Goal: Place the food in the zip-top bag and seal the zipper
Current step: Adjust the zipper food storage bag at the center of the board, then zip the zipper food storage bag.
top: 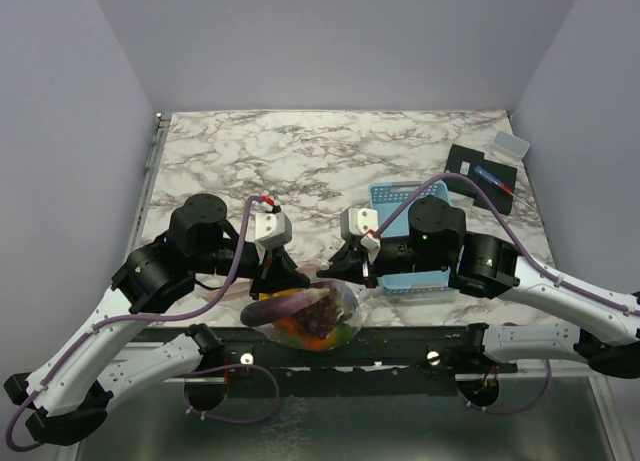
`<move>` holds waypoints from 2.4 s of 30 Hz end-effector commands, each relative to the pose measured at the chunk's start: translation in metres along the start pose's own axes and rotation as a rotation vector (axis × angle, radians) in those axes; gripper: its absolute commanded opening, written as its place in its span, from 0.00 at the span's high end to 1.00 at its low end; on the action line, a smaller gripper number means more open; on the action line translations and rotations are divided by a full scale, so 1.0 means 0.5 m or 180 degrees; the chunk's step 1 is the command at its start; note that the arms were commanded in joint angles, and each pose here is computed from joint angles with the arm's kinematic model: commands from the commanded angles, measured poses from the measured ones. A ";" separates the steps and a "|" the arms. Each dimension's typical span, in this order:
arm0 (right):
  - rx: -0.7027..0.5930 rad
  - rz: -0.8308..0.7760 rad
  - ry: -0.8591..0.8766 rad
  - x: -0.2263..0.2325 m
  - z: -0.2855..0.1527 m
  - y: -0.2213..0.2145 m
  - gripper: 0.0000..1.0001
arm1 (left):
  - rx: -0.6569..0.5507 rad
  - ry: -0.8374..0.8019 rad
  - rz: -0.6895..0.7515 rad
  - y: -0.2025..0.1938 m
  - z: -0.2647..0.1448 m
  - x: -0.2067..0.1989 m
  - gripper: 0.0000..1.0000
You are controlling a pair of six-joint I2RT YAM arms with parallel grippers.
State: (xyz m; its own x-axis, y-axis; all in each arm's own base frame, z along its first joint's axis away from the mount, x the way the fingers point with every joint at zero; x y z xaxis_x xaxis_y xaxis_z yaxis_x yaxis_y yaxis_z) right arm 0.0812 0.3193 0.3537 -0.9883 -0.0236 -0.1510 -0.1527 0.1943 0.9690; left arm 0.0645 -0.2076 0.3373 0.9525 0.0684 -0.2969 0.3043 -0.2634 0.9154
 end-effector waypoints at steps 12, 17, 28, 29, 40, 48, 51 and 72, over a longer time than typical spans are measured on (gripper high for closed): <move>0.0004 0.0021 0.0161 0.013 -0.002 0.013 0.99 | -0.0283 0.0009 0.0284 0.048 -0.004 -0.004 0.49; 0.0120 0.0068 0.0199 0.017 0.000 -0.003 0.99 | -0.0358 0.0002 0.0324 0.065 0.002 -0.001 0.31; 0.0266 0.0121 0.0093 0.005 0.009 -0.022 1.00 | -0.0393 -0.0065 0.0150 0.076 0.025 0.010 0.35; 0.0274 0.0122 0.0077 0.004 0.009 -0.024 1.00 | -0.0388 -0.0077 0.0142 0.075 0.026 0.010 0.36; 0.0302 0.0121 0.0006 -0.002 0.009 -0.032 0.99 | -0.0378 -0.0156 0.0125 0.071 0.029 0.005 0.49; 0.0304 0.0128 -0.0028 -0.005 0.011 -0.034 0.99 | -0.0343 -0.0267 0.0101 0.063 0.035 0.002 0.53; 0.0303 0.0130 -0.0034 -0.005 0.011 -0.033 0.99 | -0.0328 -0.0287 0.0090 0.059 0.037 0.002 0.54; 0.0326 0.0146 -0.0031 -0.005 0.015 -0.041 0.99 | -0.0343 -0.0296 0.0104 0.061 0.037 0.001 0.78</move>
State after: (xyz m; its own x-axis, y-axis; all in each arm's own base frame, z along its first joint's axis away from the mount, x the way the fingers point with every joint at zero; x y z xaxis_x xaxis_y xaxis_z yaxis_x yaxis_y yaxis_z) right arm 0.0838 0.3191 0.3260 -0.9947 -0.0225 -0.1008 -0.1027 0.3170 0.9428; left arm 0.0791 -0.2331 0.3540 0.9555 0.0095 -0.2948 0.2921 -0.1703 0.9411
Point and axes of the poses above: each gripper's point midway between its finger pads, its own z axis out along the fingers, its own x axis along the line the jaws close on, y = z × x, the point moved 3 cm from there along -z, back along the fingers, and after that the axes turned 3 degrees about -z, right-handed, at the moved point
